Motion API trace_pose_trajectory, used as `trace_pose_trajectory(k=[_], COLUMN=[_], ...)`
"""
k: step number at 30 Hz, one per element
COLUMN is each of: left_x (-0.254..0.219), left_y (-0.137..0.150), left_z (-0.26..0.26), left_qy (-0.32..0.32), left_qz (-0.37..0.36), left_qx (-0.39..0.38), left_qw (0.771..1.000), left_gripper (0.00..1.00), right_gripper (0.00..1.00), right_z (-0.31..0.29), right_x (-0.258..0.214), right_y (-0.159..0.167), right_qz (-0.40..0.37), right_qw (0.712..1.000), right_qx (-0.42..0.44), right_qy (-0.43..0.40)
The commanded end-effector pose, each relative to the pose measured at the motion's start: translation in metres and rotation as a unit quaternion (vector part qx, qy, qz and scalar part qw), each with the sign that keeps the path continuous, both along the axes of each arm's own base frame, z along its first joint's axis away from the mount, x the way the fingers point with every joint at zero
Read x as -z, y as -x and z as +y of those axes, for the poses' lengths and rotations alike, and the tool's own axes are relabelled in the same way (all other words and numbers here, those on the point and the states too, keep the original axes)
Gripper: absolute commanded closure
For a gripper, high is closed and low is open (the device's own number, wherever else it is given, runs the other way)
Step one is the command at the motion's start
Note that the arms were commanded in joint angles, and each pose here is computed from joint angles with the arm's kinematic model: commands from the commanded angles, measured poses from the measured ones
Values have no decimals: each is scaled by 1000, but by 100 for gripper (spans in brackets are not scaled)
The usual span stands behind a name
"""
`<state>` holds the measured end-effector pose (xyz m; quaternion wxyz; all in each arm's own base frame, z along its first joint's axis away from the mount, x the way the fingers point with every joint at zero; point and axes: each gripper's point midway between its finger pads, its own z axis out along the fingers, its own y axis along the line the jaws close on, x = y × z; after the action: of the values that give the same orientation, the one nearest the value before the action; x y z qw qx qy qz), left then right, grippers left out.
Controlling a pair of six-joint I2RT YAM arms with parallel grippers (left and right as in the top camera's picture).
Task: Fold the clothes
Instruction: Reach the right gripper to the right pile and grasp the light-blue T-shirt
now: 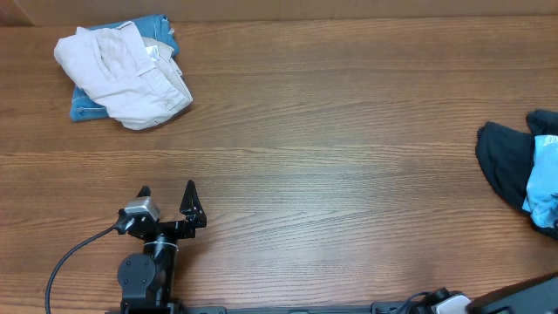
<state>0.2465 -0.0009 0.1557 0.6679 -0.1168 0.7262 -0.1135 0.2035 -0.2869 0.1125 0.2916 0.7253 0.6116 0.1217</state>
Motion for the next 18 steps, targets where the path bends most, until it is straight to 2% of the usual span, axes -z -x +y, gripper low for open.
trace_pose_trajectory(k=[1, 6, 8, 10, 11, 13, 16, 18], left_x=[0, 0, 0, 0, 0, 0, 0, 0], left_y=[0, 0, 0, 0, 0, 0, 0, 0], left_z=[3, 3, 3, 3, 3, 3, 3, 3], left_qy=[-6, -6, -6, -6, -6, -6, -6, -6], left_qz=[-2, -2, -2, -2, -2, -2, -2, -2], left_qx=[-7, -7, -7, -7, -7, -7, -7, -7], left_qw=[1000, 1000, 1000, 1000, 1000, 1000, 1000, 1000], left_gripper=[0, 0, 0, 0, 0, 0, 0, 0], right_gripper=[22, 23, 29, 44, 47, 47, 31, 30], right_z=[-8, -27, -33, -36, -36, -36, -29, -26], right_x=[26, 31, 27, 26, 26, 27, 37, 38], right_y=[3, -6, -9, -10, -10, -10, -7, -6], right_qz=[30, 18, 11, 8, 8, 9, 15, 7], right_qw=[999, 1000, 1000, 999, 999, 1000, 1000, 998], right_qx=[4, 5, 5, 5, 5, 5, 18, 50], right_qy=[-15, 10, 25, 31, 31, 30, -1, -28])
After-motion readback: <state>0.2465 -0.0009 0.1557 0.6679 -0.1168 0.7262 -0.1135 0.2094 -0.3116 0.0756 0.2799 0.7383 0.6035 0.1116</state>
